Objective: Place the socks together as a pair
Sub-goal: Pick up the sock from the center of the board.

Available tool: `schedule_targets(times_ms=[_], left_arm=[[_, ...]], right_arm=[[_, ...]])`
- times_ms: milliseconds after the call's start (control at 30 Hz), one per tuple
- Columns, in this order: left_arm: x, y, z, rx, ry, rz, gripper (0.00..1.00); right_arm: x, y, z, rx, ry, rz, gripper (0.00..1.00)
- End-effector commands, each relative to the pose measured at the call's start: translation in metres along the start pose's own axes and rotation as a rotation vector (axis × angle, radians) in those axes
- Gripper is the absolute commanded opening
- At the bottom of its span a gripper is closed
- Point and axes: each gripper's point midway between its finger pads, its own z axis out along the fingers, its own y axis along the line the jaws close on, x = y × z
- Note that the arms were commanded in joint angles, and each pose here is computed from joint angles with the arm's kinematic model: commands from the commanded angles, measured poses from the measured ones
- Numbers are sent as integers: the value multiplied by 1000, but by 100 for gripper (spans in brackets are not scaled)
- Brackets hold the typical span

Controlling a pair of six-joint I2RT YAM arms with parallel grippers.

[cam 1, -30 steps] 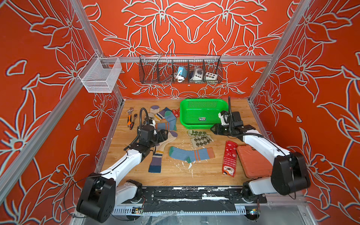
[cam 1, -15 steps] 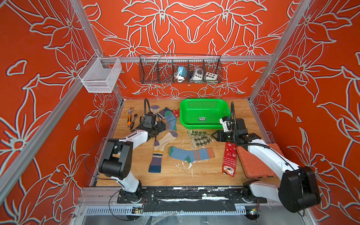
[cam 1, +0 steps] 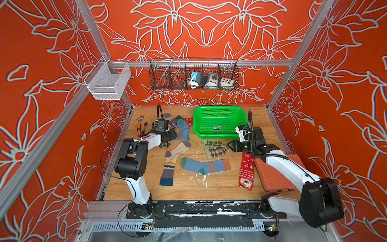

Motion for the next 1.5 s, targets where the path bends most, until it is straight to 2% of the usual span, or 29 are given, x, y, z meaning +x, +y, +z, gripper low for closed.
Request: schedule_targets(times_ms=[0, 167, 267, 433, 633, 933, 967, 1067, 1167, 1333, 1467], left_arm=[[-3, 3, -5, -14, -4, 11, 67], [-27, 21, -38, -76, -150, -22, 72], [-34, 38, -44, -71, -172, -68, 71], [-31, 42, -31, -36, -127, -78, 67], [-25, 42, -13, -24, -84, -64, 56], [-14, 46, 7, -18, -32, -56, 54], [-13, 46, 8, -15, -26, -54, 52], [-13, 44, 9, -5, -21, -51, 31], [-19, 40, 3, 5, -43, -49, 17], [-28, 37, -15, 4, -98, -47, 1], [-41, 27, -43, 19, -176, -42, 0]], right_arm=[[4, 0, 5, -11, 8, 5, 41], [7, -2, 10, -11, 21, 10, 41], [9, -3, 13, -8, 27, 12, 40], [10, 1, 14, -8, 37, -7, 39], [11, 2, 12, 13, 35, -27, 34], [13, 2, 13, 29, 49, -42, 29], [13, 2, 13, 29, 49, -44, 28], [14, 2, 13, 35, 49, -50, 24], [14, 3, 13, 34, 50, -56, 22], [14, 3, 14, 37, 51, -58, 20], [15, 1, 15, 45, 57, -59, 20]])
